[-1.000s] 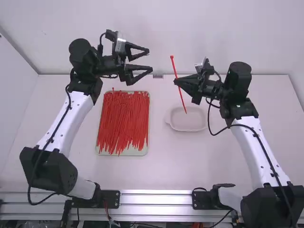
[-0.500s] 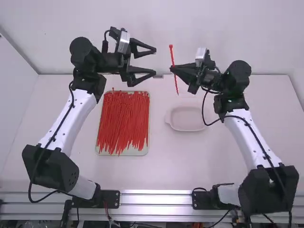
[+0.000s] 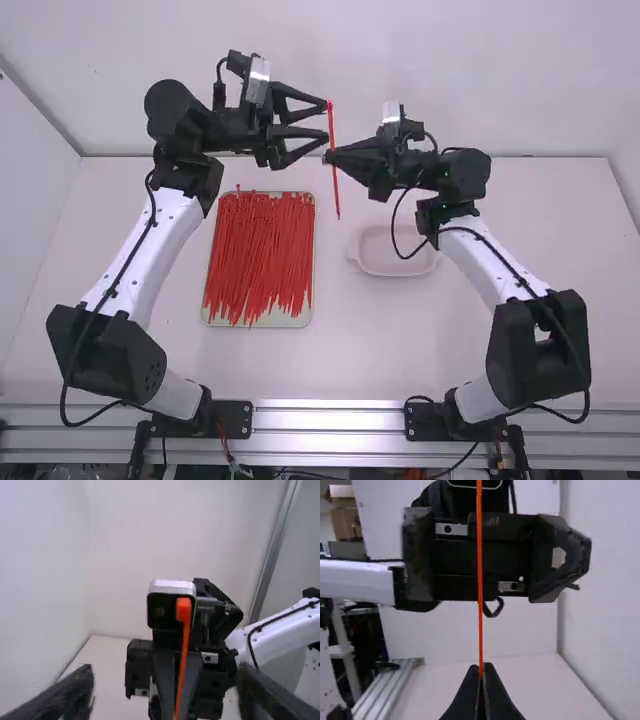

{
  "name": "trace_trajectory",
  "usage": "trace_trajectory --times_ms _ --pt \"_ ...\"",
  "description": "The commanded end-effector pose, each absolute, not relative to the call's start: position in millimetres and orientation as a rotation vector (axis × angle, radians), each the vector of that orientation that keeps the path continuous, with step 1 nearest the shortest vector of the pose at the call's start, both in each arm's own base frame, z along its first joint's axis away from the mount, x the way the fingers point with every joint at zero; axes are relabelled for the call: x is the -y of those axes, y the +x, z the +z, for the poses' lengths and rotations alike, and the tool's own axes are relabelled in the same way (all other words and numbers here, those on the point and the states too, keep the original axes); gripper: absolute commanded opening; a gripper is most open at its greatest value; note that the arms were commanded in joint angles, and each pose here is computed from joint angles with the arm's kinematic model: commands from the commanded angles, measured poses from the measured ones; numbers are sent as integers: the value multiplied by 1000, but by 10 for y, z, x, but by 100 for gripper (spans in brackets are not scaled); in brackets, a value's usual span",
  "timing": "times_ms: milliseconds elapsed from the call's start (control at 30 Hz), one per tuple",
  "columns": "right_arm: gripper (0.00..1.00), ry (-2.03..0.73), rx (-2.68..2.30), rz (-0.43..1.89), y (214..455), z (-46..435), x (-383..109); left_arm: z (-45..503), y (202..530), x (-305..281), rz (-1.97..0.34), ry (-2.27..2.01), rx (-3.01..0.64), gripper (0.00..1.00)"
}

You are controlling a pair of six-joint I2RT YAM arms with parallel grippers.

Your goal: Fasten the cable tie

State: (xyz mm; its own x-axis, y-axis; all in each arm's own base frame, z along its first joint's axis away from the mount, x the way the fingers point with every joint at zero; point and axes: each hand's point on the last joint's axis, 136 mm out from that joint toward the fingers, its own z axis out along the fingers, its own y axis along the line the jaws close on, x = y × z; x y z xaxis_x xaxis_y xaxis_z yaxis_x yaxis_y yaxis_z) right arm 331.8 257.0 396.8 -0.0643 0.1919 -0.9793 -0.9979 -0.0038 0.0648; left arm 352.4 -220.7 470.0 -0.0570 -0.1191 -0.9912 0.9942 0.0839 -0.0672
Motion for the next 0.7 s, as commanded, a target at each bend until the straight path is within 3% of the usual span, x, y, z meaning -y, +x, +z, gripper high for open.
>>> trace_trajectory --times_ms 0,67,200,400,533,667 --pt "0 -1020 -1132 1392 3277 4010 -2616 4836 3476 2212 -1242 1026 -1187 59" --pt "0 -1010 -1133 1398 3277 4019 -2641 4841 3490 2194 -1235 1021 -1187 46" --pt "0 -1005 -1138 1405 3277 4017 -2659 4867 3475 2193 -1237 1020 -1179 30" --pt "0 -1004 -1138 1404 3277 4018 -2659 4922 3462 2169 -1258 1000 -1181 21" --pt "0 -1011 -1137 1409 3261 4013 -2672 4922 3445 2195 -1264 1005 -1178 2" --pt "0 -1014 -1136 1409 3257 4012 -2672 4915 3459 2189 -1267 997 -1187 2"
